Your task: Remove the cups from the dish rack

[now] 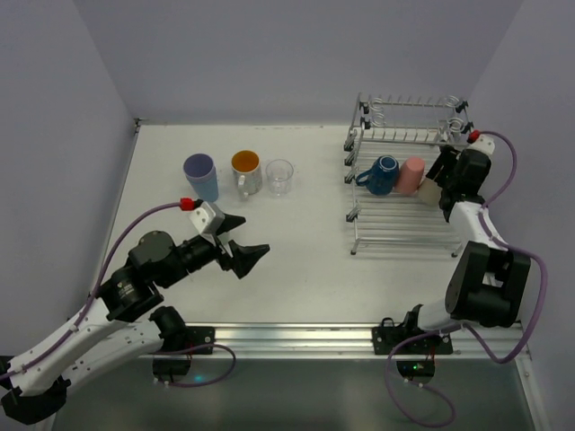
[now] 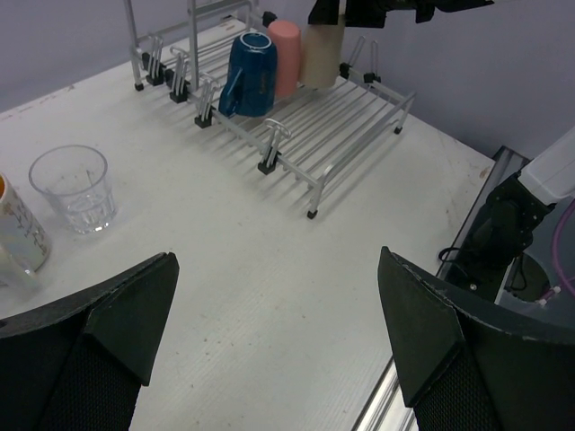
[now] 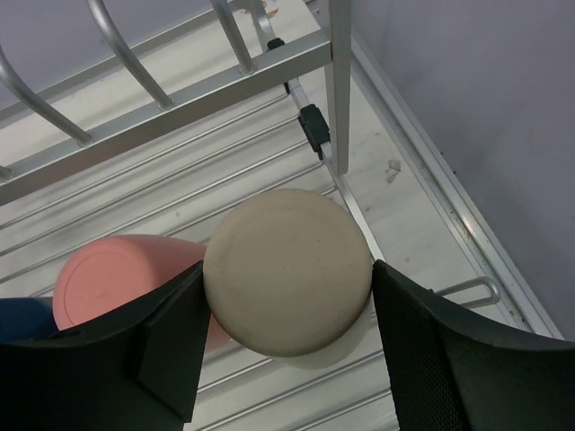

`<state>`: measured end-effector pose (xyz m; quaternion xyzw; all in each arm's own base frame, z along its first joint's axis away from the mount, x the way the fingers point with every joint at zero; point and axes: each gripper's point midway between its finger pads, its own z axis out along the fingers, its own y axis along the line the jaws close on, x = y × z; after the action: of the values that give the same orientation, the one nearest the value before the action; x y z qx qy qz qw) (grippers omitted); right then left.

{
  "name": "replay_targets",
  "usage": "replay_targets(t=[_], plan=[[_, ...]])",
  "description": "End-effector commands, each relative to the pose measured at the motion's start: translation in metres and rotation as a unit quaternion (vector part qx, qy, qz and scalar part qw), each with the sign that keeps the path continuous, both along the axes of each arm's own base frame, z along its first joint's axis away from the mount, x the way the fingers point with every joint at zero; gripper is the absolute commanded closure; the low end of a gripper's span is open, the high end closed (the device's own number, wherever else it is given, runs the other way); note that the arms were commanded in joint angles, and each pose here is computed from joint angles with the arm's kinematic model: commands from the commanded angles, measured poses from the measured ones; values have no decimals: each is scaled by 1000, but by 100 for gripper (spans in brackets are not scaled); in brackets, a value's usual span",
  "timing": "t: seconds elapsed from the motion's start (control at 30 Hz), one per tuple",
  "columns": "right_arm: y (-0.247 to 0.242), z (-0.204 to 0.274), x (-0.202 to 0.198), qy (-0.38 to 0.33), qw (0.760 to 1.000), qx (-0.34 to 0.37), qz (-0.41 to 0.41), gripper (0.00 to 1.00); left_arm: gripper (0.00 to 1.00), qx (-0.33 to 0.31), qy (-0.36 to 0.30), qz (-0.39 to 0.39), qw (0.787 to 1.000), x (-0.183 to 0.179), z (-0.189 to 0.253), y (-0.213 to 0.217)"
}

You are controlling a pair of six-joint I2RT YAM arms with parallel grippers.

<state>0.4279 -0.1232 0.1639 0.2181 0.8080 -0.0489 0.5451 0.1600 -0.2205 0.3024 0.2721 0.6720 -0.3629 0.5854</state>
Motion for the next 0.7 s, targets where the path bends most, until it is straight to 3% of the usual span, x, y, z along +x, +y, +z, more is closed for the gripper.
replay_targets(t=[0.0, 0.2, 0.47, 0.6, 0.67], plan=[[-10, 24, 6, -49, 998, -27, -17, 38, 0, 11, -12, 11, 1000, 5, -2, 2], [-4, 48, -13, -99, 995, -17, -29, 47, 0, 13, -10, 12, 1000, 7, -4, 1], [22, 84, -74, -203, 975, 70, -58, 53, 0, 19, 2, 4, 1000, 10, -9, -7], [44, 105, -106, -233, 966, 104, -35, 53, 0, 10, 19, -13, 1000, 8, -7, -16], [73, 120, -123, -247, 959, 134, 26, 53, 0, 1, 24, -21, 999, 8, -1, -22]])
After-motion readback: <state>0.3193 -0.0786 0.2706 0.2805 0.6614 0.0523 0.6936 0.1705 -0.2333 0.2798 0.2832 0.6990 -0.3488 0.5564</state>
